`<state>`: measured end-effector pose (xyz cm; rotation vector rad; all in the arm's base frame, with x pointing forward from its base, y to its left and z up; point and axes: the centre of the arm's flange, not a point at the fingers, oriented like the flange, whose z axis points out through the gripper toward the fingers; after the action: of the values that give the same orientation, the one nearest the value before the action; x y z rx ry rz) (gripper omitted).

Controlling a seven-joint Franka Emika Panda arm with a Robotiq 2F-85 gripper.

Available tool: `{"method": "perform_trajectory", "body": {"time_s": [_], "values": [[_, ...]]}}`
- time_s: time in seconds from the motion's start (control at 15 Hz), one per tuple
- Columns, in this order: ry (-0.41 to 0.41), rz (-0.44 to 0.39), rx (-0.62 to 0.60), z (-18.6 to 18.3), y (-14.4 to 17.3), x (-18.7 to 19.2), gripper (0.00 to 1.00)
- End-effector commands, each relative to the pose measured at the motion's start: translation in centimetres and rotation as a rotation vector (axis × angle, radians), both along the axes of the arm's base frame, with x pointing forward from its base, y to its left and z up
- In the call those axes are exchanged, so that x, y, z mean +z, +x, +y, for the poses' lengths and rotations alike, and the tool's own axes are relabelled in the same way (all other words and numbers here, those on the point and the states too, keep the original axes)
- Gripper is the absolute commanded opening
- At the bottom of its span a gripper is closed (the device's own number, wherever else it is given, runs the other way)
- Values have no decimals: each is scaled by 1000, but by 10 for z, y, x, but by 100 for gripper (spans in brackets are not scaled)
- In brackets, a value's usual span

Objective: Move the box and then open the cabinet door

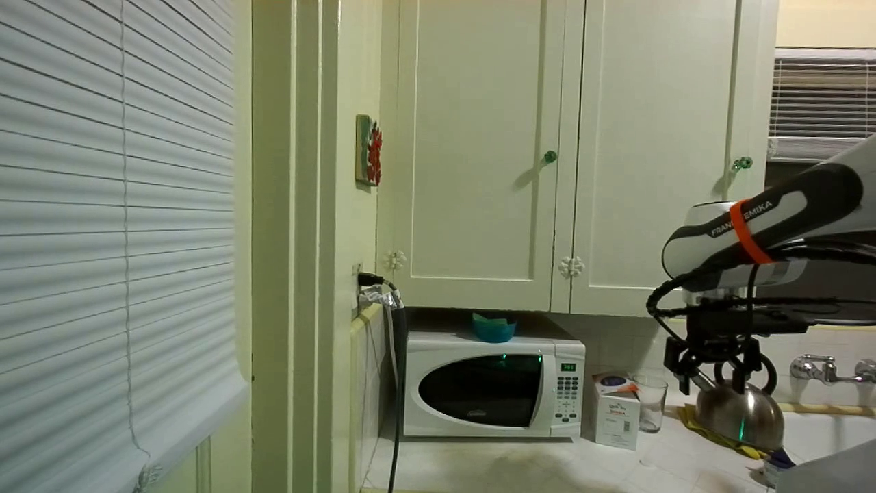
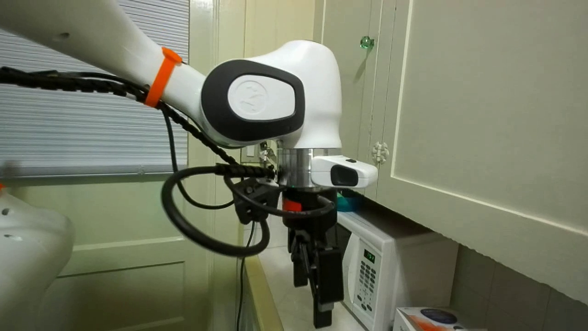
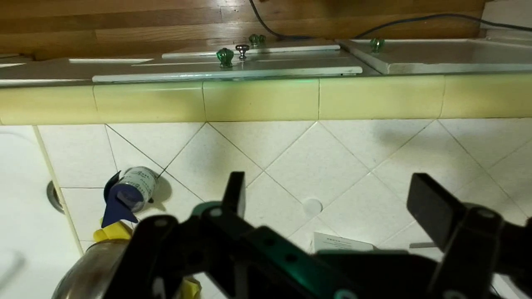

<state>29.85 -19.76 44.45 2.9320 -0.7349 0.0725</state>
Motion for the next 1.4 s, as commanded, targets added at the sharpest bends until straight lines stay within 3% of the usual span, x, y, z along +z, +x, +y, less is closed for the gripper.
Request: {"method": "perform_trajectory", "body": {"time_s": [0.0, 0.07, 0.13, 0.2, 0.67, 1.0, 1.27, 1.33], "values": [[-2, -3, 1, 0, 1, 2, 100], [-4, -7, 2, 0, 1, 3, 100], [5, -14, -126, 7, 5, 10, 100], [14, -39, -179, 8, 12, 4, 100], [90, -90, -530, 9, 38, -49, 100], [74, -181, -778, -5, 59, -101, 100], [26, -327, -946, 0, 69, -134, 100], [66, -292, -860, -5, 64, -110, 100]]}}
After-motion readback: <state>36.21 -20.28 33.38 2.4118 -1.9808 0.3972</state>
